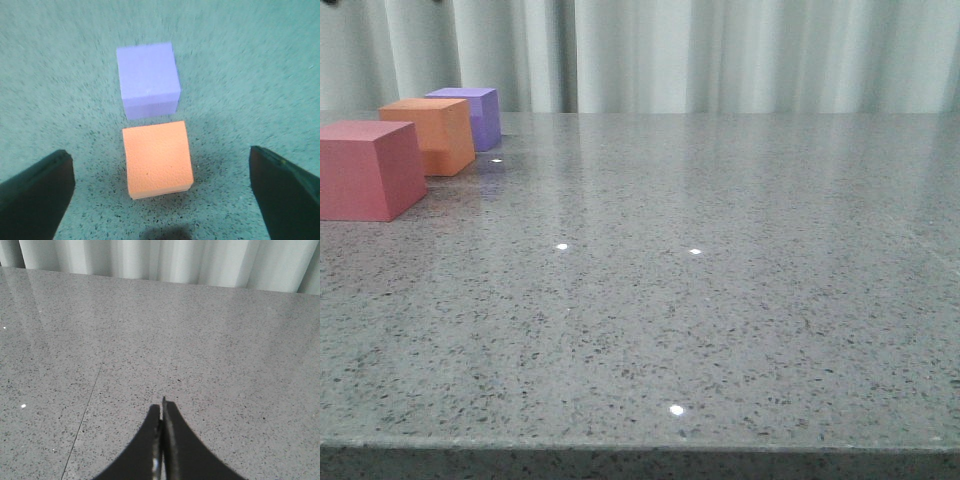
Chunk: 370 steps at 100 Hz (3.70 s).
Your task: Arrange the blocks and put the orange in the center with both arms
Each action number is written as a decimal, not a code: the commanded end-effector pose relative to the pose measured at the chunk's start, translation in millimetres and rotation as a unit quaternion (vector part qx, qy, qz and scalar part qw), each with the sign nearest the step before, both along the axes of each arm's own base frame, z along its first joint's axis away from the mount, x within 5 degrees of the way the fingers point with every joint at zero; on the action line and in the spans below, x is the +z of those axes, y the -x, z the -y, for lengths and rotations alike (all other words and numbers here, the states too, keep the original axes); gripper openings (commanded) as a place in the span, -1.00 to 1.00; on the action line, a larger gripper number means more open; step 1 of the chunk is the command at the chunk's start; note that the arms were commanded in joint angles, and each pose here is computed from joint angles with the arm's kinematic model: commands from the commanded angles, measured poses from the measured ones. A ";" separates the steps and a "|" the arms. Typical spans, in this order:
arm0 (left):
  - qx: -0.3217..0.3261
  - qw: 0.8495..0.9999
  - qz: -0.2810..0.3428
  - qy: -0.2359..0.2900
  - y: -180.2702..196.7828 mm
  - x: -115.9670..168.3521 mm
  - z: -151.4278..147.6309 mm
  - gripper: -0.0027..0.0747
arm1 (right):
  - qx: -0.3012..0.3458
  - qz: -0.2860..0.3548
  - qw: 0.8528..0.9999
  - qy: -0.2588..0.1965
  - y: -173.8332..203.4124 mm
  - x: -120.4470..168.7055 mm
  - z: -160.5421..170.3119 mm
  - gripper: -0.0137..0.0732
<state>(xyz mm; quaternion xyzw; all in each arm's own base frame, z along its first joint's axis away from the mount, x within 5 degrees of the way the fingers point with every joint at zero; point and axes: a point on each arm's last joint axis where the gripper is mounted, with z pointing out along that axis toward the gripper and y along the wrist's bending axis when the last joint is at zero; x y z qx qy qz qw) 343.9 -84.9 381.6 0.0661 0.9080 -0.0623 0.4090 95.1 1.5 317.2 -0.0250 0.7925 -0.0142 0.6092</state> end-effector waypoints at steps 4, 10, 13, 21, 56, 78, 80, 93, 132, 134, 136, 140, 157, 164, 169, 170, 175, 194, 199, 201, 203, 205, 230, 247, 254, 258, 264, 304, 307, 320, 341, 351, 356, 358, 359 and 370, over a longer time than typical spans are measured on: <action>0.000 0.994 0.109 0.027 40.5 40.6 -10.8 0.77 | 0.005 0.050 0.999 0.008 -1.0 14.7 -0.4 -0.94; -0.001 0.990 0.135 0.034 61.6 42.9 -16.0 0.77 | 0.005 0.050 0.999 0.008 -1.0 14.7 -0.4 -0.94; -0.001 0.988 0.147 0.037 71.7 43.2 -18.4 0.77 | 0.005 0.050 0.999 0.008 -1.0 14.7 -0.4 -0.94; -0.002 0.982 0.181 0.044 99.9 41.3 -25.4 0.77 | 0.005 0.050 0.999 0.008 -1.0 14.7 -0.4 -0.94; -0.004 0.961 0.271 0.062 219.1 -8.8 -55.0 0.77 | 0.005 0.050 0.999 0.008 -1.0 14.7 -0.4 -0.94; -0.004 0.948 0.309 0.071 271.2 -45.1 -67.9 0.64 | 0.005 0.050 0.999 0.008 -1.0 14.7 -0.4 -0.94; -0.004 0.947 0.314 0.072 274.6 -47.6 -68.8 0.59 | 0.005 0.050 0.999 0.008 -1.0 14.7 -0.4 -0.94; -0.004 0.939 0.334 0.077 289.8 -58.9 -72.5 0.11 | 0.005 0.050 0.999 0.008 -1.0 14.7 -0.4 -0.94; -0.004 0.935 0.346 0.080 296.2 -63.3 -74.1 -0.98 | 0.005 0.050 0.999 0.008 -1.0 14.7 -0.4 -0.94; -0.004 0.935 0.346 0.080 296.2 -63.3 -74.1 -0.98 | 0.005 0.050 0.999 0.008 -1.0 14.7 -0.4 -0.94; -0.004 0.935 0.346 0.080 296.2 -63.3 -74.1 -0.98 | 0.005 0.050 0.999 0.008 -1.0 14.7 -0.4 -0.94; -0.004 0.935 0.346 0.080 296.2 -63.3 -74.1 -0.98 | 0.005 0.050 0.999 0.008 -1.0 14.7 -0.4 -0.94; -0.004 0.935 0.346 0.080 296.2 -63.3 -74.1 -0.98 | 0.005 0.050 0.999 0.008 -1.0 14.7 -0.4 -0.94; -0.004 0.935 0.346 0.080 296.2 -63.3 -74.1 -0.98 | 0.005 0.050 0.999 0.008 -1.0 14.7 -0.4 -0.94; -0.004 0.935 0.346 0.080 296.2 -63.3 -74.1 -0.98 | 0.005 0.050 0.999 0.008 -1.0 14.7 -0.4 -0.94; -0.004 0.935 0.346 0.080 296.2 -63.3 -74.1 -0.98 | 0.005 0.050 0.999 0.008 -1.0 14.7 -0.4 -0.94; -0.004 0.935 0.346 0.080 296.2 -63.3 -74.1 -0.98 | 0.005 0.050 0.999 0.008 -1.0 14.7 -0.4 -0.94; -0.004 0.931 0.357 0.079 296.0 -61.8 -74.2 -0.98 | 0.005 0.050 0.999 0.008 -1.0 14.7 -0.4 -0.94; -0.005 0.929 0.360 0.080 294.6 -64.4 -73.8 -0.98 | 0.005 0.050 0.999 0.008 -1.0 14.7 -0.4 -0.94; -0.005 0.928 0.363 0.080 293.8 -65.9 -73.5 -0.98 | 0.005 0.050 0.999 0.008 -1.0 14.7 -0.4 -0.94; -0.005 0.926 0.368 0.082 293.2 -66.3 -73.4 -0.98 | 0.005 0.050 0.999 0.008 -1.0 14.7 -0.4 -0.94; -0.004 0.926 0.368 0.081 292.2 -68.8 -73.1 -0.98 | 0.005 0.050 0.999 0.008 -1.0 14.7 -0.4 -0.94; 0.044 0.917 0.393 0.055 284.2 -108.6 -77.9 -0.98 | 0.005 0.050 0.999 0.008 -1.0 14.7 -0.4 -0.94; 0.049 0.904 0.424 0.038 287.6 -138.7 -79.3 -0.98 | 0.005 0.050 0.999 0.008 -1.0 14.7 -0.4 -0.94; 0.048 0.900 0.431 0.039 289.5 -150.6 -79.3 -0.98 | 0.005 0.050 0.999 0.008 -1.0 14.7 -0.4 -0.94; 0.048 0.900 0.432 0.040 290.2 -157.5 -79.3 -0.98 | 0.005 0.050 0.999 0.008 -1.0 14.7 -0.4 -0.94; 0.047 0.898 0.436 0.041 290.9 -166.0 -79.2 -0.98 | 0.005 0.050 0.999 0.008 -1.0 14.7 -0.4 -0.94; 0.047 0.901 0.430 0.040 290.1 -173.6 -79.1 -0.98 | 0.005 0.050 0.999 0.008 -1.0 14.7 -0.4 -0.94; 0.047 0.901 0.430 0.040 290.1 -173.6 -79.1 -0.98 | 0.005 0.050 0.999 0.008 -1.0 14.7 -0.4 -0.94; 0.047 0.901 0.430 0.040 290.1 -173.6 -79.1 -0.98 | 0.005 0.050 0.999 0.008 -1.0 14.7 -0.4 -0.94; 0.047 0.901 0.430 0.040 290.1 -173.6 -79.1 -0.98 | 0.005 0.050 0.999 0.008 -1.0 14.7 -0.4 -0.94; 0.047 0.901 0.430 0.040 290.1 -173.6 -79.1 -0.98 | 0.005 0.050 0.999 0.008 -1.0 14.7 -0.4 -0.94; 0.047 0.901 0.430 0.040 290.1 -173.6 -79.1 -0.98 | 0.005 0.050 0.999 0.008 -1.0 14.7 -0.4 -0.94; 0.047 0.901 0.430 0.040 290.1 -173.6 -79.1 -0.98 | 0.005 0.050 0.999 0.008 -1.0 14.7 -0.4 -0.94; 0.047 0.901 0.430 0.040 290.1 -173.6 -79.1 -0.98 | 0.005 0.050 0.999 0.008 -1.0 14.7 -0.4 -0.94; 0.047 0.901 0.430 0.040 290.1 -173.6 -79.1 -0.98 | 0.005 0.050 0.999 0.008 -1.0 14.7 -0.4 -0.94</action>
